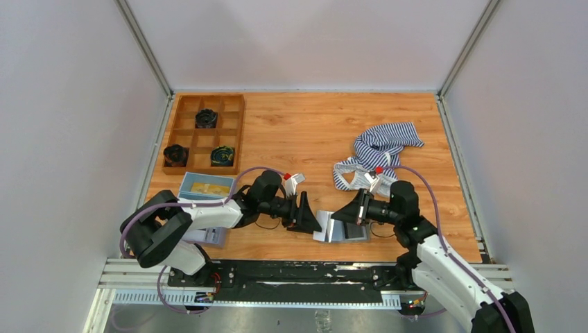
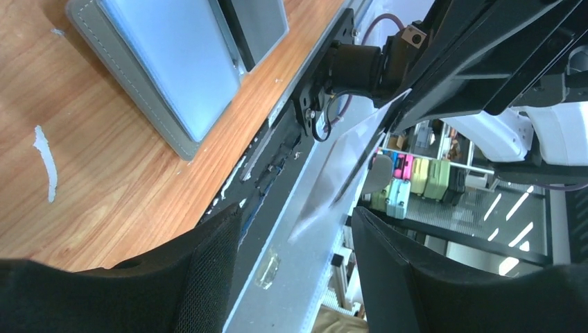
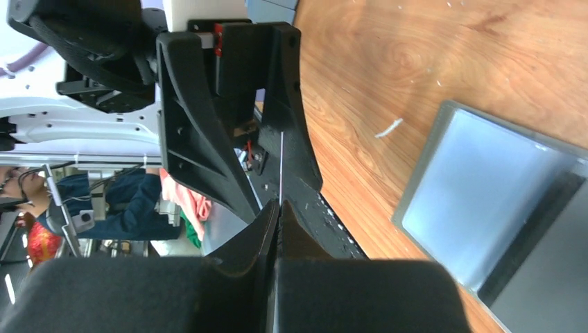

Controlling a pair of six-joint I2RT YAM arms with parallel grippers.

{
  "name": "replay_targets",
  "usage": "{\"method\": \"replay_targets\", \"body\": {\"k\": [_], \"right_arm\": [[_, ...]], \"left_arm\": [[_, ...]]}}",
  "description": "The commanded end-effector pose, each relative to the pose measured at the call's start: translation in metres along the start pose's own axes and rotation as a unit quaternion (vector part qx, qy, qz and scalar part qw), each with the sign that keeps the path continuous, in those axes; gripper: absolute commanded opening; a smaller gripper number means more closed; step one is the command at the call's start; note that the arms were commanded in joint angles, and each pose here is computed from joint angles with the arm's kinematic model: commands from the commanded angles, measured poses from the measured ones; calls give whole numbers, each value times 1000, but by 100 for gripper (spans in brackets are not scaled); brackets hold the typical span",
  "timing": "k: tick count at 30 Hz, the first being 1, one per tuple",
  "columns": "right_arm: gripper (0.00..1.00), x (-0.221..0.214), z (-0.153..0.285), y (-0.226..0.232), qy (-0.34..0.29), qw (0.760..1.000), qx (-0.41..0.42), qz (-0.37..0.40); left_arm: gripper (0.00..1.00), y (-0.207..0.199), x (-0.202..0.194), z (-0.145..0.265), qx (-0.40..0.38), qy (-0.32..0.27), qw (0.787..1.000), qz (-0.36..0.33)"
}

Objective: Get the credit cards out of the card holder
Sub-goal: Place the credit card in the storage box.

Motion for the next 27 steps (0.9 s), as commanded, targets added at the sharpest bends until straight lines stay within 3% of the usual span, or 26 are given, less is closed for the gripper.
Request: {"method": "replay_targets", "body": {"k": [1, 6, 10, 23, 24, 27], "right_arm": [[0, 5, -3, 8, -11, 998, 61, -29], [0, 7, -5, 8, -13, 997, 64, -30], [0, 9, -7, 10, -5, 997, 73, -32], [1, 12, -10, 10, 2, 997, 70, -28], [9, 12, -10, 9, 5, 997, 66, -28], [49, 13, -10, 7, 13, 998, 48, -25]], "left_arm": [[61, -7, 0, 3, -15, 8, 1000, -10], [59, -28, 8, 8, -38, -5, 999, -19], [51, -39, 12, 10, -48, -14, 999, -14], [0, -37, 14, 9, -38, -29, 999, 12], [0, -36, 15, 9, -35, -33, 999, 14], [0, -33, 16, 11, -26, -53, 998, 24]]}}
Point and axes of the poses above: each gripper's point midway between its finger pads, its own z axis back along the fingers, its own y axis along the line the jaws close on, x = y × z, the point moved 7 cm from there along z, back along the fingers, and after that the axes turned 2 degrees about -z, right-handed, at the moved point
